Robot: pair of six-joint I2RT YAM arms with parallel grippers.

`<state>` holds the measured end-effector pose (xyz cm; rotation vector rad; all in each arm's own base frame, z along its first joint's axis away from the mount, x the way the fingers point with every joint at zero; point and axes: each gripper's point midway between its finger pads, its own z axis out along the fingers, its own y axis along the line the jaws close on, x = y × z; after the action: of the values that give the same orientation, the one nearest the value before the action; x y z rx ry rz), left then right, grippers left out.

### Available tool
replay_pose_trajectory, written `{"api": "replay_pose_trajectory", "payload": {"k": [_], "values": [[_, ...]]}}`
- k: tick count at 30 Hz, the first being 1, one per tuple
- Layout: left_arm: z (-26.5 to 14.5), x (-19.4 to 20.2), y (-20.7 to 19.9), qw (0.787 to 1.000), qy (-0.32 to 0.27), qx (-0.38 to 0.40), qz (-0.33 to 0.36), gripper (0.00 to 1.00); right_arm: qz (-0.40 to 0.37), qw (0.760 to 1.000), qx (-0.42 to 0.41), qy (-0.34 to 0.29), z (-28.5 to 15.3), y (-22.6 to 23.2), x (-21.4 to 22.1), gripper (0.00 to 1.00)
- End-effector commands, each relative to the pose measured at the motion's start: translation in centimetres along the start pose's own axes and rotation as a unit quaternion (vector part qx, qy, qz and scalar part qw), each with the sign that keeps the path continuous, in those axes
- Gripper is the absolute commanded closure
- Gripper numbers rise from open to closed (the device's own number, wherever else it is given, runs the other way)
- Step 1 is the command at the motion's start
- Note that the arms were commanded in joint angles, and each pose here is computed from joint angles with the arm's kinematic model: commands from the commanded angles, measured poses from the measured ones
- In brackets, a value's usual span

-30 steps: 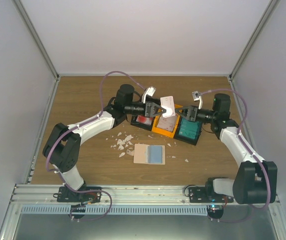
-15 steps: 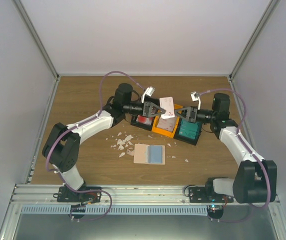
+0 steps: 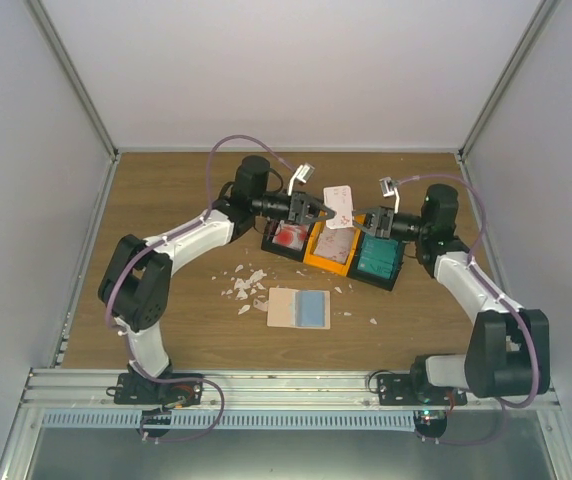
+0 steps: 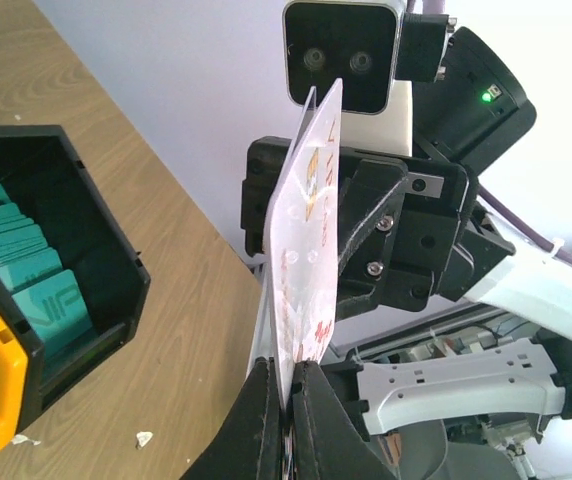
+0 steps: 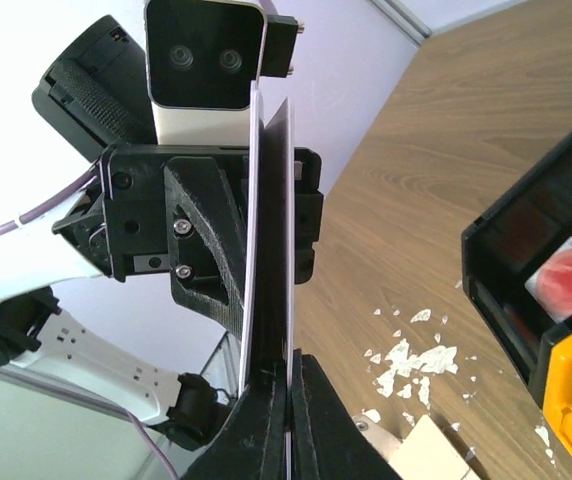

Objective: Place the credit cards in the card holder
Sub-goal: Place the credit card in the storage box.

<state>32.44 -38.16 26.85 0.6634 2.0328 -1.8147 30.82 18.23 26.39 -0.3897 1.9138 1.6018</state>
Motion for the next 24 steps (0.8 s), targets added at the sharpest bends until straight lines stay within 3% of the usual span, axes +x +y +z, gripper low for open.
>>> {"api": "replay_pose_trajectory", "payload": {"k": [1, 11, 17, 24], "values": [[1.5, 0.5, 2.8, 0.999, 0.006, -0.023, -0.029, 0.97, 0.013, 1.000, -0.011, 0.013, 0.6, -0.2, 0.8, 0.99], [2.0, 2.2, 7.7, 0.998, 0.037, -0.009, -0.055, 0.88, 0.090, 0.994, 0.062, -0.031, -2.6, -6.2, 0.9, 0.99], [2.0, 2.8, 10.1, 0.996, 0.039, -0.030, -0.071, 0.88, 0.117, 0.988, 0.089, -0.040, -3.5, -8.5, 1.5, 1.00], [2.2, 3.1, 14.3, 0.988, 0.030, -0.129, -0.077, 0.89, 0.115, 0.963, 0.238, -0.058, -5.4, -12.7, 1.9, 1.00]]}}
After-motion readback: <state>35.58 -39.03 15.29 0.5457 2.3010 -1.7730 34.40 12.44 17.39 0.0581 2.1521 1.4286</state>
